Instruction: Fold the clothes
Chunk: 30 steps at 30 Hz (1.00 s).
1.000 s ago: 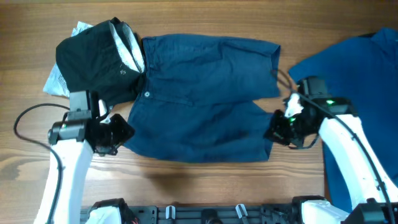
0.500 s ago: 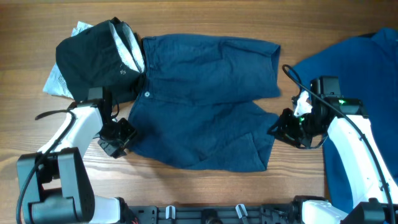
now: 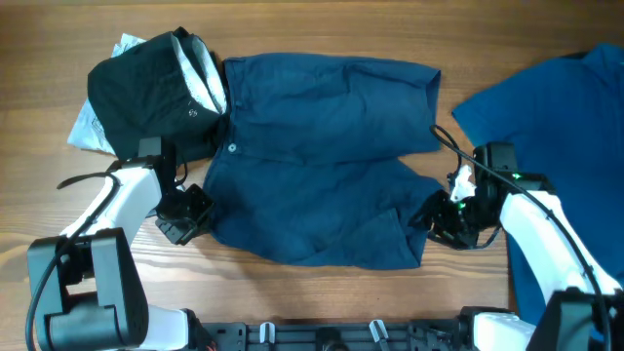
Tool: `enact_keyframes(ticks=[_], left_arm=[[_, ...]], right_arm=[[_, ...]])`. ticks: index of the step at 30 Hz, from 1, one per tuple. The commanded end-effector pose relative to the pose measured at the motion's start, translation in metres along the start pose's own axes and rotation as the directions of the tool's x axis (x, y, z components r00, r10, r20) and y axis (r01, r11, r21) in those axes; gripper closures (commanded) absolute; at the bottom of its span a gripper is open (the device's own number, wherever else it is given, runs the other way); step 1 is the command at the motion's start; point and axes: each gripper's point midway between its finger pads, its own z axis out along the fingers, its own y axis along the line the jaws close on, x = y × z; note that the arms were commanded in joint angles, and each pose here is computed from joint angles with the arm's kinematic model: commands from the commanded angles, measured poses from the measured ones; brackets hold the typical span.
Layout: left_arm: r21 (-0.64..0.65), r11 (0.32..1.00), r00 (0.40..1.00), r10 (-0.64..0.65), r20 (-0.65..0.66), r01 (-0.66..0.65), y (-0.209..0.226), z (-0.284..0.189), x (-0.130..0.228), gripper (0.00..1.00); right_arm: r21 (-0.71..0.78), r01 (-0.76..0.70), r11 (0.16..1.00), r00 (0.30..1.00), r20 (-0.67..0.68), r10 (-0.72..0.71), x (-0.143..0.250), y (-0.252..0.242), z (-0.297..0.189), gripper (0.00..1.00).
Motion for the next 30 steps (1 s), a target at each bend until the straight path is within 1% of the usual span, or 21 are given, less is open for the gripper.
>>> enact_keyframes(ticks=[1, 5, 8, 10, 11, 14, 16, 18, 20, 22, 24, 27, 28, 29, 30], left_arm=[[0.023, 1.000, 0.999, 0.003, -0.036, -0.002, -0.002, 0.003, 0.006, 0.96], [0.024, 1.000, 0.999, 0.003, -0.036, -0.003, -0.003, 0.003, 0.006, 0.96], [0.024, 0.999, 0.999, 0.023, -0.036, -0.022, -0.002, 0.003, 0.006, 0.96], [0.024, 0.999, 0.999, 0.025, -0.035, -0.024, -0.002, 0.003, 0.006, 0.96], [0.025, 0.999, 0.999, 0.025, -0.035, -0.024, -0.003, 0.003, 0.006, 0.96], [0.029, 0.999, 0.999, 0.027, -0.029, -0.026, -0.004, 0.003, 0.005, 0.96], [0.029, 0.999, 0.999, 0.027, -0.029, -0.026, -0.004, 0.003, 0.005, 0.96], [0.028, 0.999, 0.999, 0.028, -0.030, -0.027, -0.003, 0.003, 0.005, 0.96], [0.028, 0.999, 0.999, 0.028, -0.029, -0.027, -0.003, 0.003, 0.005, 0.96], [0.029, 0.999, 0.999, 0.029, -0.029, -0.028, -0.004, 0.003, 0.005, 0.96], [0.032, 0.998, 0.998, 0.058, -0.024, -0.057, -0.004, 0.002, 0.005, 0.96], [0.048, 0.995, 0.996, 0.089, 0.000, -0.089, -0.007, -0.004, 0.004, 0.96], [0.056, 0.994, 0.996, 0.092, 0.012, -0.093, -0.008, -0.007, 0.003, 0.96], [0.063, 0.993, 0.995, 0.095, 0.023, -0.096, -0.009, -0.010, 0.003, 0.96], [0.068, 0.993, 0.995, 0.098, 0.033, -0.100, -0.010, -0.012, 0.002, 0.96]], right_arm=[[-0.061, -0.005, 0.998, 0.999, -0.045, 0.002, -0.001, 0.012, 0.016, 0.50], [-0.043, 0.039, 0.998, 0.995, -0.091, -0.043, -0.002, 0.016, 0.041, 0.50], [-0.019, 0.024, 1.000, 0.989, -0.145, -0.027, 0.004, 0.008, 0.052, 0.54], [-0.008, 0.045, 0.999, 0.982, -0.183, -0.046, 0.012, 0.003, 0.052, 0.57], [-0.005, 0.050, 0.999, 0.979, -0.196, -0.050, 0.015, 0.002, 0.052, 0.62], [-0.029, 0.066, 0.997, 0.966, -0.248, -0.071, 0.028, 0.003, 0.048, 0.85], [-0.066, 0.064, 0.996, 0.958, -0.277, -0.080, 0.035, 0.009, 0.046, 0.93], [-0.110, 0.067, 0.992, 0.952, -0.289, -0.096, 0.039, 0.016, 0.044, 0.96], [-0.131, 0.077, 0.988, 0.956, -0.272, -0.111, 0.036, 0.022, 0.039, 0.96], [-0.154, 0.113, 0.982, 0.963, -0.226, -0.146, 0.029, 0.031, 0.031, 0.96], [-0.181, 0.180, 0.967, 0.966, -0.152, -0.209, 0.020, 0.043, 0.017, 0.96], [-0.181, 0.250, 0.951, 0.965, -0.038, -0.261, 0.009, 0.057, -0.006, 0.96], [-0.149, 0.247, 0.958, 0.968, -0.012, -0.251, 0.005, 0.055, -0.010, 0.73], [-0.116, 0.239, 0.964, 0.970, -0.002, -0.241, 0.003, 0.050, -0.010, 0.44], [-0.084, 0.236, 0.968, 0.972, 0.002, -0.236, 0.001, 0.044, -0.009, 0.30]])
